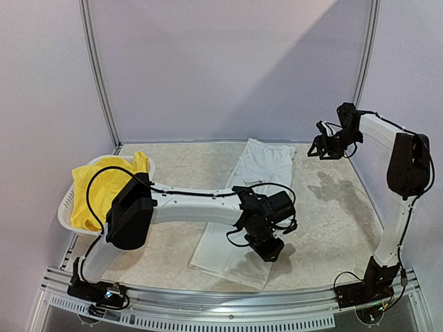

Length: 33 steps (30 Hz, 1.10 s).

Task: Fold and stack the mixed laundry pile
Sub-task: Rotate the rectangle-folded T-shirt at the center of the board.

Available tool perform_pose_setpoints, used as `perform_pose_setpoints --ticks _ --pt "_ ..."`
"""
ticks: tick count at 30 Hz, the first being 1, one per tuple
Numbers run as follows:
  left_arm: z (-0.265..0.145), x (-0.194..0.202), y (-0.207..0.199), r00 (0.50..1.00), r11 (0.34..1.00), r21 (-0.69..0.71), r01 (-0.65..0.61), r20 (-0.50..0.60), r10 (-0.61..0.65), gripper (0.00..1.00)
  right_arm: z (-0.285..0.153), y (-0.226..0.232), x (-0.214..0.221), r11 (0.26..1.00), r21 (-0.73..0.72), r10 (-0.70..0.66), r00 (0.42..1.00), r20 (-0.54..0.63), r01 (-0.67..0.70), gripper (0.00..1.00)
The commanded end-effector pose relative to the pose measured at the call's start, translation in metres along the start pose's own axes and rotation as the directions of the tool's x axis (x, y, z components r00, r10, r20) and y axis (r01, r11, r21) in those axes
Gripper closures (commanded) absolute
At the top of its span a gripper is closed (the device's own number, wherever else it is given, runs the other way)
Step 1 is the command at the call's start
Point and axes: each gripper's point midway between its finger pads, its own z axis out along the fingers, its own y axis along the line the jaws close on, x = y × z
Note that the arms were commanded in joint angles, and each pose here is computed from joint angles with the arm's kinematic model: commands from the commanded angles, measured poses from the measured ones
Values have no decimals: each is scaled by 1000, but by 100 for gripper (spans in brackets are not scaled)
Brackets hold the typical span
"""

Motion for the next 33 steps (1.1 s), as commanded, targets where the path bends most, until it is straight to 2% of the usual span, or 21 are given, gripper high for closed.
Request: perform_pose_setpoints --ticks 1,4,8,14,18,20,22,24,26,28,30,33 --pt "30 5 -5 998 998 7 56 -41 -55 73 -29 6 26 998 12 -56 998 -21 56 32" --pt "35 -13 -22 1000 998 62 30 -1 -29 86 -50 6 35 997 28 -72 997 -2 72 32" --pt "41 -40 -42 998 992 126 -10 56 3 99 -76 -4 47 997 49 -62 998 18 61 32" --pt "46 -79 -63 986 974 216 -67 165 31 100 -100 6 77 988 59 -143 990 17 142 31" --pt "27 -106 -71 965 962 249 -116 257 50 100 -122 22 96 967 67 -248 967 53 244 31" --pt "-5 -118 -70 944 965 204 -167 314 97 87 -133 31 105 949 65 -313 946 85 308 31" --pt "-40 -120 -51 919 977 42 -210 349 183 71 -139 42 117 929 45 -370 922 113 367 31" --pt "-78 -115 -25 885 957 -155 -247 367 288 62 -145 54 131 893 15 -447 885 131 449 31" --pt "-121 -105 3 860 927 -310 -209 393 326 56 -146 62 145 848 -3 -524 839 143 530 31" --pt "-152 -86 32 869 917 -381 -119 406 282 51 -149 69 155 798 3 -595 786 170 603 30" --pt "-165 -59 59 902 930 -367 -10 398 167 49 -150 78 166 746 14 -656 730 190 666 30" --pt "-154 -2 86 948 946 -284 156 312 -63 49 -132 101 190 634 -20 -761 628 165 773 32"
